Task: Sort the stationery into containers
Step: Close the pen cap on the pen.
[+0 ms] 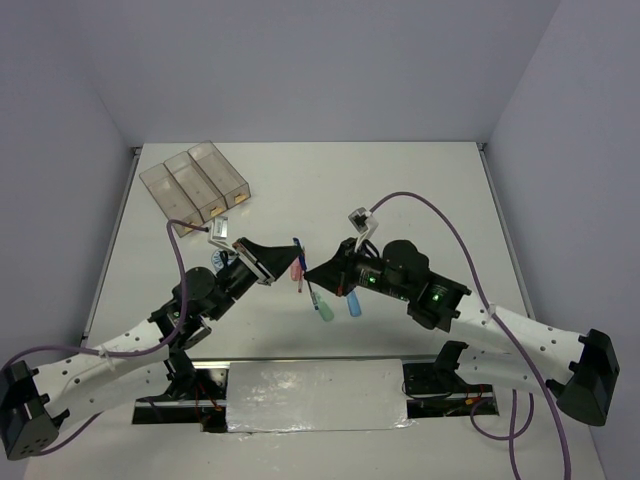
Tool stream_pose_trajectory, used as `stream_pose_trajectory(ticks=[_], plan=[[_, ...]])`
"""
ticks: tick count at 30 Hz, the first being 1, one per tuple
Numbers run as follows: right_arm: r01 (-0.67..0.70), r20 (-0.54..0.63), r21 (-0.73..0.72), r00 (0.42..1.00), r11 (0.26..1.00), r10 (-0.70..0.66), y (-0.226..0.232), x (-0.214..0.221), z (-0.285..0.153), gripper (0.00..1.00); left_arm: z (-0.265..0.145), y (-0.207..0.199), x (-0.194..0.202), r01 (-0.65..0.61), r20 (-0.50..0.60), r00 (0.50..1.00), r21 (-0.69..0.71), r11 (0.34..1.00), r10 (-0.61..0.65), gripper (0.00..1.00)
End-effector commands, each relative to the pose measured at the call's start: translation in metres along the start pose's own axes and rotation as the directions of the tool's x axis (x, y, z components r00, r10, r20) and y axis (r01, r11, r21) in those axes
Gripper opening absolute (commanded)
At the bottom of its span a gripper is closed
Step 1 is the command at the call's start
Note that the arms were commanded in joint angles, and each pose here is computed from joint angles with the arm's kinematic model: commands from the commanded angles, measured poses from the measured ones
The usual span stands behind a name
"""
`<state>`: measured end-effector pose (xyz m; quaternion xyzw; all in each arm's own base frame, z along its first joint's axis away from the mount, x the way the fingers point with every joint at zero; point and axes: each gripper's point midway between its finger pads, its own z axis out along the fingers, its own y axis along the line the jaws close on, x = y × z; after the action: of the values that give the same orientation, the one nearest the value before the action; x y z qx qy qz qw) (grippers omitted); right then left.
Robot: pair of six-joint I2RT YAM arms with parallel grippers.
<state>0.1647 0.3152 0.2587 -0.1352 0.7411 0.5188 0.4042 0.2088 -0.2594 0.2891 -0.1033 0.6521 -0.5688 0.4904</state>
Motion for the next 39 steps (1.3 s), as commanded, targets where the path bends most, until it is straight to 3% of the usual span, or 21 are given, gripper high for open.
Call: stream_pose_trajectory(ticks=[1, 30, 35, 39], plan=[[0.069, 0.238, -0.085, 0.970, 0.994, -0.047, 0.039, -0.076, -0.009, 0.00, -0.004, -0.001, 0.024, -0.033, -0.093, 0.995, 0.029, 0.999, 0.036, 0.00], [0.237, 0.306, -0.140, 0.934, 0.961, -0.185, 0.072, -0.139, -0.005, 0.00, -0.009, 0.002, 0.043, -0.056, -0.140, 0.988, 0.018, 0.998, 0.058, 0.00], [0.260, 0.269, -0.195, 0.941, 0.946, -0.204, 0.072, -0.122, 0.000, 0.00, -0.013, 0.000, 0.036, -0.063, -0.122, 0.990, 0.015, 0.998, 0.064, 0.00], [0.275, 0.166, -0.378, 0.959, 0.884, -0.228, 0.078, -0.073, -0.003, 0.00, -0.018, -0.012, 0.013, -0.084, -0.075, 0.994, -0.012, 0.996, 0.083, 0.00]])
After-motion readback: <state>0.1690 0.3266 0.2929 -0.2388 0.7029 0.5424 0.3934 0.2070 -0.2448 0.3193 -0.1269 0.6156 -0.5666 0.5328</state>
